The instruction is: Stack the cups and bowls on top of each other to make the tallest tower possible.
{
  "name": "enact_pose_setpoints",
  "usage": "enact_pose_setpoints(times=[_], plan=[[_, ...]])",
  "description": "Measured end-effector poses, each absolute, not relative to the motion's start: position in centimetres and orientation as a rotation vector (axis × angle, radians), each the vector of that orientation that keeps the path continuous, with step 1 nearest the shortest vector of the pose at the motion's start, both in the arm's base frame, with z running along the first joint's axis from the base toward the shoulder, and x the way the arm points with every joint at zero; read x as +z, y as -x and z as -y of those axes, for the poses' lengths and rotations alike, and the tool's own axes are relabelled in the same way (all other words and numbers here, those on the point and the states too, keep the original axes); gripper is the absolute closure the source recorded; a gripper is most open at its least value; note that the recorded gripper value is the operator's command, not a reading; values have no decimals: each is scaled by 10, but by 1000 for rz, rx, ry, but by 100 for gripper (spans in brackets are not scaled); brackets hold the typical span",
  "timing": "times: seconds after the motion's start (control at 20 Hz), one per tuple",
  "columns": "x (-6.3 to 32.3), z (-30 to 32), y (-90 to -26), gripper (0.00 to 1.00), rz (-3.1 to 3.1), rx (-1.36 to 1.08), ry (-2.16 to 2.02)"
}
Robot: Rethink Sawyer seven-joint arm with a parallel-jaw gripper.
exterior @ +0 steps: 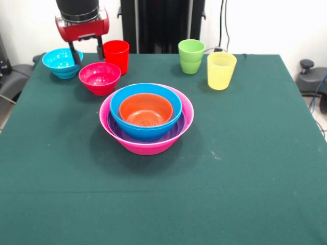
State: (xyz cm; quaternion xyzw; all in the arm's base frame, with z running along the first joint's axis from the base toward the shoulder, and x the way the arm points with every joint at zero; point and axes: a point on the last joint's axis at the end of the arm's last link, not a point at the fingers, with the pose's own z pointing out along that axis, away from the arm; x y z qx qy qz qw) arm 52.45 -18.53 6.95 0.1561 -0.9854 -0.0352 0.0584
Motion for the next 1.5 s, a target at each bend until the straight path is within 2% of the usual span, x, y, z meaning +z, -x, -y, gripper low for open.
enact_pose_setpoints(times=[0.6,1.5], plan=[[37,179,-508,0,2970,-186,-448],[18,189,-493,0,2960,-263,-380]])
